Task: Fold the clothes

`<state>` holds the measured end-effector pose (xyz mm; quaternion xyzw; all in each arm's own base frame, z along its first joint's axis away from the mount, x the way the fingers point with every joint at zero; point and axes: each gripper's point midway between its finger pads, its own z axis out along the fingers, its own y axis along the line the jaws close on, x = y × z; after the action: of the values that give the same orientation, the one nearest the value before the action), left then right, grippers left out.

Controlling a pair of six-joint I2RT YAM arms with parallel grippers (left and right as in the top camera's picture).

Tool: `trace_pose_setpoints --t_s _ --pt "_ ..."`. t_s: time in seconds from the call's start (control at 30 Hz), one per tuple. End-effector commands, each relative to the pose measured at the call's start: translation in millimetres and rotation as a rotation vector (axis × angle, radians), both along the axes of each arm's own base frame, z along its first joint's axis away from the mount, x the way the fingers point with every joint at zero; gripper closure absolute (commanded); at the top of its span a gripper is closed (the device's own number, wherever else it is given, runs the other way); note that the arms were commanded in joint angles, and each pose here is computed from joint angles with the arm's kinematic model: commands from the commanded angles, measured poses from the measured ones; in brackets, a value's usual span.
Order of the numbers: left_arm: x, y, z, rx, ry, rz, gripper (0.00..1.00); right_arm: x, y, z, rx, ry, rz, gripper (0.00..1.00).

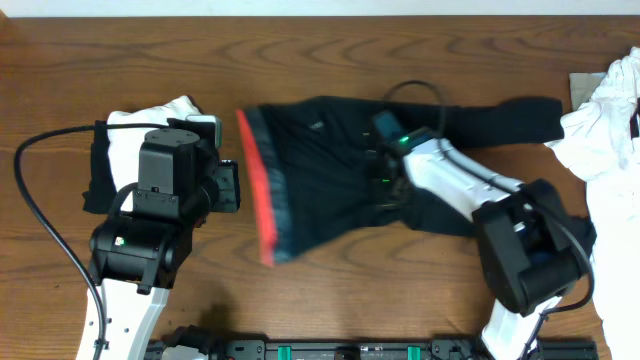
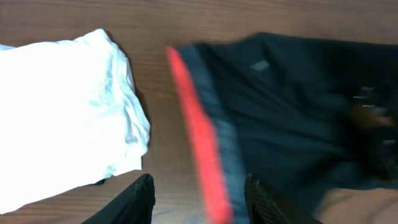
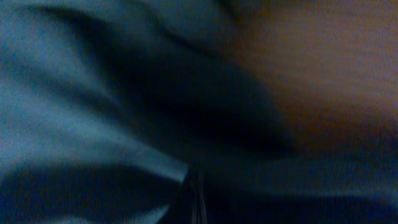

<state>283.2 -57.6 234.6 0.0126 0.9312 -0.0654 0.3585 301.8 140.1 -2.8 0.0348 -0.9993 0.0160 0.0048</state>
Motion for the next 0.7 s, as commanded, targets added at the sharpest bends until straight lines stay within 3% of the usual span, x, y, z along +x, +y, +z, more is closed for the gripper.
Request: trace_pose_setpoints --t_s 0.0,0.1,0.17,0.23,0.33,0.43,0.67 --pt "1 1 6 0.004 -0.015 0.008 0.51 25 -109 33 -0.451 -0.164 -0.178 0.99" --pt "2 1 5 0.004 -0.014 0.008 0.5 39 -141 59 -0.492 -0.23 -0.28 0.98" --pt "4 1 2 0.006 -0.005 0.008 0.5 49 -150 75 -0.431 -0.259 -0.343 0.92" --pt "5 0 -3 0.01 0.017 0.007 0.5 58 -134 84 -0.254 -0.245 -0.295 0.83" --pt "7 -5 -16 0.002 0.07 -0.011 0.45 63 -70 103 0.148 -0.224 -0.059 0.65" --pt "11 -14 -34 -0.016 0.141 -0.047 0.45 41 -22 127 0.409 -0.191 0.117 0.62" --pt "18 -43 -91 -0.04 0.335 -0.239 0.45 -17 -1 122 0.401 0.003 0.179 0.61"
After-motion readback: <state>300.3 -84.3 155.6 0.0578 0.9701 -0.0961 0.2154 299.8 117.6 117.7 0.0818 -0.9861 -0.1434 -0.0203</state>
